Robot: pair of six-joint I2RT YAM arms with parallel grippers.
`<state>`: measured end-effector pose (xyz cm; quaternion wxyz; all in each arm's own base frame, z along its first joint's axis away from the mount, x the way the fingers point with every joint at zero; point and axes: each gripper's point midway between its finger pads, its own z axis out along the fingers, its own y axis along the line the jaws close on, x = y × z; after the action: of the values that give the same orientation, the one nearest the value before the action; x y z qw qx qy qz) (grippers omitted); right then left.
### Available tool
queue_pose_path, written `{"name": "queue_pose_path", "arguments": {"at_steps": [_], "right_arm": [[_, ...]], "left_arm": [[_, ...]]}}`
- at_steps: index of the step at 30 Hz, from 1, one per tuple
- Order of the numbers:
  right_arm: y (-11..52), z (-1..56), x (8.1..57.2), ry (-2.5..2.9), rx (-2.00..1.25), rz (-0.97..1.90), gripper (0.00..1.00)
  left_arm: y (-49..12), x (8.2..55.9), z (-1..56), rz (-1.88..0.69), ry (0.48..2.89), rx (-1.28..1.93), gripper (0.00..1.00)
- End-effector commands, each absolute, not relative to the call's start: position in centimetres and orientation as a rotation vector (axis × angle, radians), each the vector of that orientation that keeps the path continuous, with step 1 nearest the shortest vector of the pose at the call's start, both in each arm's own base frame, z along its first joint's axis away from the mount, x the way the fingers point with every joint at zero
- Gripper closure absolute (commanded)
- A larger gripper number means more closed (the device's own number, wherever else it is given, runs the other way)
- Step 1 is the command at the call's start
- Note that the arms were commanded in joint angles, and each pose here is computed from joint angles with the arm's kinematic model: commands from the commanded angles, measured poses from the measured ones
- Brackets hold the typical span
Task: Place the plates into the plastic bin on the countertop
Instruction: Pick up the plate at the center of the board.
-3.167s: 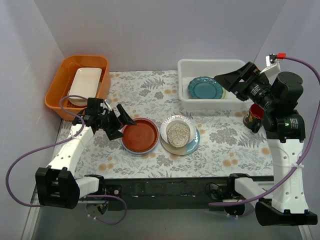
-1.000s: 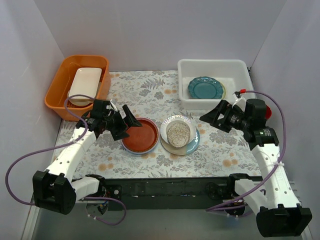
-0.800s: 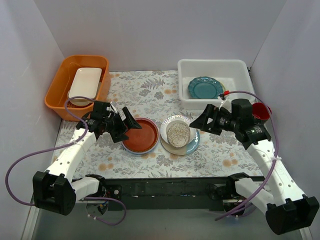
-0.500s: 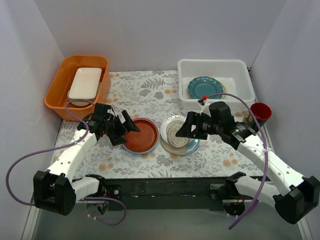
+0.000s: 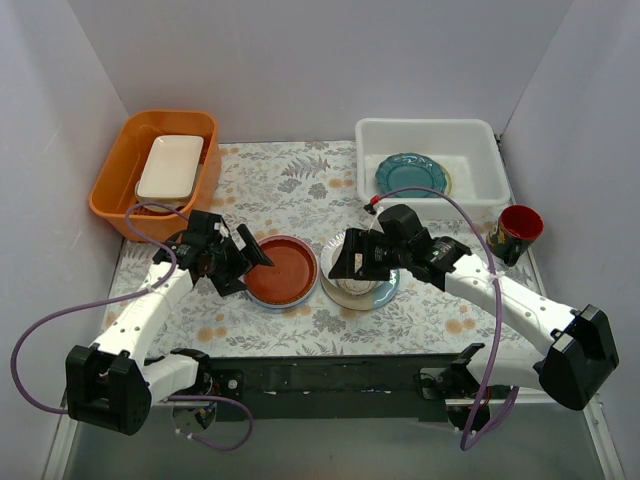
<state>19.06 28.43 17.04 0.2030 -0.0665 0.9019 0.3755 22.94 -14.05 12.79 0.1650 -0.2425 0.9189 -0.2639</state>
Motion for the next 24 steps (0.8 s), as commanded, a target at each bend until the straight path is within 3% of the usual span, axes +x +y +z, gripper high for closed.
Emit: {"name": "queue_pose_path", "arguments": {"at_steps": [1,10,18,24], "right_arm": [[29.5,19.1,19.9,2.421,-0.191,1.096,0.16],[29.4,18.7,19.4,2.412,-0.189,1.123,0.16],[29.4,18.3,19.1,2.414,-0.187,1.146,0.16],[29.3,17.5,19.0,2.43,-0.186,1.135,0.15]], "left_arm": [[-13.1,22.8,11.6,-0.671,2.62,-0.736,0.04],[-13.0,22.9,9.6,-0.645,2.641,-0.767,0.15],[-13.5,23.9,8.4,-0.647,2.671,-0.745,0.51],[-13.5,24.0,7.6,-0.636,2.698,-0.74,0.51]]}}
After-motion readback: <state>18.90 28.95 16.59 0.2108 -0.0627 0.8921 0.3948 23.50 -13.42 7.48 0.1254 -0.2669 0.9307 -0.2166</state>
